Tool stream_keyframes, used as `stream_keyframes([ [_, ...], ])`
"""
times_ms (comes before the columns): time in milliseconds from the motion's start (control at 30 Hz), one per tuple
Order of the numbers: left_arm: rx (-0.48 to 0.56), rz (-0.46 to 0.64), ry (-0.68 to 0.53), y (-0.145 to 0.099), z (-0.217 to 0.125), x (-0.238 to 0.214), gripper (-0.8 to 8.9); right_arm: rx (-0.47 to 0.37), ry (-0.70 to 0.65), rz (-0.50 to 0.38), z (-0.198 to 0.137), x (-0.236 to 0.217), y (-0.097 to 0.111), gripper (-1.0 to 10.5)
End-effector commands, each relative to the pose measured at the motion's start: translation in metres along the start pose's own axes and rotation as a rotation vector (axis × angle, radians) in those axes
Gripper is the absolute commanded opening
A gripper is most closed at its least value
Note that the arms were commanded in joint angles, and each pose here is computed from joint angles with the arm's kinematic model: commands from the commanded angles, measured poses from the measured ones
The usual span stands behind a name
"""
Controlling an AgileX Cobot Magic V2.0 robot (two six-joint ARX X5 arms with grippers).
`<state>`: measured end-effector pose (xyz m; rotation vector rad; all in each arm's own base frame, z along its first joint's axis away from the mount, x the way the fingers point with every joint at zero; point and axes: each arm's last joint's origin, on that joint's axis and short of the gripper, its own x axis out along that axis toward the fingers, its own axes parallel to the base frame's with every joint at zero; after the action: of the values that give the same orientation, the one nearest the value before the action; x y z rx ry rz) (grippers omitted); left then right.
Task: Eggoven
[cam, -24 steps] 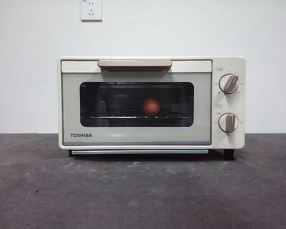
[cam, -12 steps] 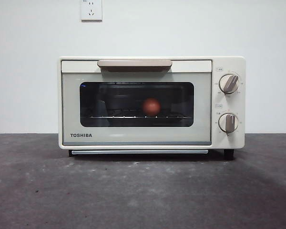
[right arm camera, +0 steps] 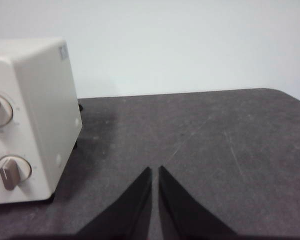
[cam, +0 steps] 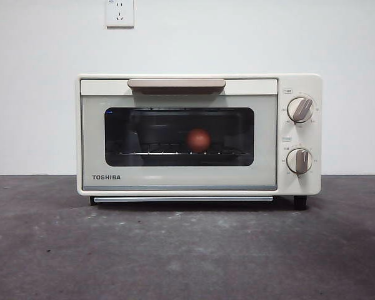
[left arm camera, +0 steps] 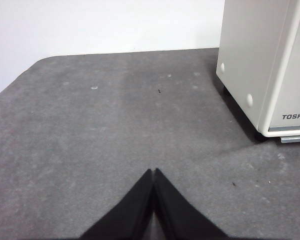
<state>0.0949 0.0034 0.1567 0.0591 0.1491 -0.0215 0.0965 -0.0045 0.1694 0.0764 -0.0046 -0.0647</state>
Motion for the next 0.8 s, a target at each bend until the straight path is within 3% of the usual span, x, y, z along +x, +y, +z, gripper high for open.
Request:
stream_keyframes([
  [33,0.010,0.001,0.031,0.000,-0.009,0.003,0.08,0.012,0.056,-0.002,-0.009,0.001,-0.001,0.1],
  [233,0.010,0.001,0.031,0.000,-0.009,0.003,0.08,0.008,0.174,-0.011,-0.020,-0.001,-0.001,0.1],
  [800,0.010,0.001,0.031,0.000,-0.009,0.003,0.08,0.036,0.153,0.016,-0.018,0.000,0.000,0.1],
])
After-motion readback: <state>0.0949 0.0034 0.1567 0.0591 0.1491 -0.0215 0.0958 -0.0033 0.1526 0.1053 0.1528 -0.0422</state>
